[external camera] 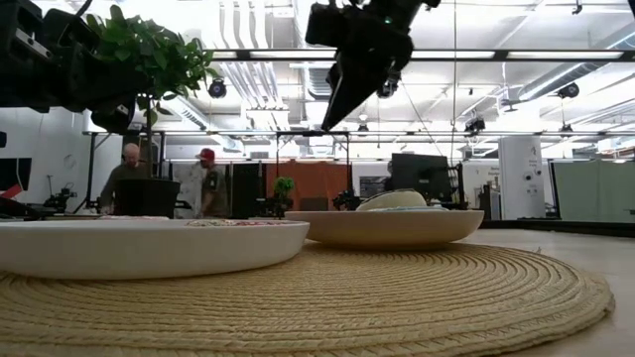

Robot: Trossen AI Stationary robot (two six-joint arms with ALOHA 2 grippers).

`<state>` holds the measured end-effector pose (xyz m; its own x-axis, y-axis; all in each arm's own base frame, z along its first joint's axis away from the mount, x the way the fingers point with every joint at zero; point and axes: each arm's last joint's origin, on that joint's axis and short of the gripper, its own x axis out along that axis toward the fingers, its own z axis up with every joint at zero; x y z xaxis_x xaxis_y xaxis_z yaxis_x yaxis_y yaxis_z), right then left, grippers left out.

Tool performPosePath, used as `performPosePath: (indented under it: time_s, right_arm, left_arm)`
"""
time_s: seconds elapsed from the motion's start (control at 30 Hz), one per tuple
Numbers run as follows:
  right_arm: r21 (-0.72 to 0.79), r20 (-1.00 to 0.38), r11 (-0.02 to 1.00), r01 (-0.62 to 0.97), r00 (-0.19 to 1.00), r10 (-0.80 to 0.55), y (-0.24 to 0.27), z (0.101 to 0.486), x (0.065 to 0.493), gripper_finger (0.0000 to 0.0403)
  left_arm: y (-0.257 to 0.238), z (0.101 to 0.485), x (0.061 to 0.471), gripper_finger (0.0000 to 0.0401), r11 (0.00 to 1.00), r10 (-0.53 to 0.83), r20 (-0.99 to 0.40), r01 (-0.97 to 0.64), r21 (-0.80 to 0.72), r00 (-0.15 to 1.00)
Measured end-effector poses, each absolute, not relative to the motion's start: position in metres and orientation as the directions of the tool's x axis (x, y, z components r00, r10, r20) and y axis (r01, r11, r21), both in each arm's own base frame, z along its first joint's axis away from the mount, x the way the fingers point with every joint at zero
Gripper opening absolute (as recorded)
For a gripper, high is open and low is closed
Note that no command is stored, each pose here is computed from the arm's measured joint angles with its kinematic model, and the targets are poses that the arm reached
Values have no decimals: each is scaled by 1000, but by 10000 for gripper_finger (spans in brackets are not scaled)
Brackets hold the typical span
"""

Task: Pick & Place donuts
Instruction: Put the large pink donut on the gray plate

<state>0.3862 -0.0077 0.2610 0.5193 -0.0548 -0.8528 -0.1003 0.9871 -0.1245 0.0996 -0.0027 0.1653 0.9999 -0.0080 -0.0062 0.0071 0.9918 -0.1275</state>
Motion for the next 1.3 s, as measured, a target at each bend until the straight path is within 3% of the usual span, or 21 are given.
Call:
performPosePath:
  time_s: [0.77, 1.3]
  right_arm:
    - [-120, -846, 985, -124, 532, -36, -35, 255, 420, 270]
    - [-66, -797, 987, -148, 603, 37, -61, 252, 452, 267]
  left_arm:
    - [-3, 165, 100, 0, 992, -8, -6, 7, -127, 1000]
    - [-3, 165, 100, 0, 992, -8, -6, 7, -127, 1000]
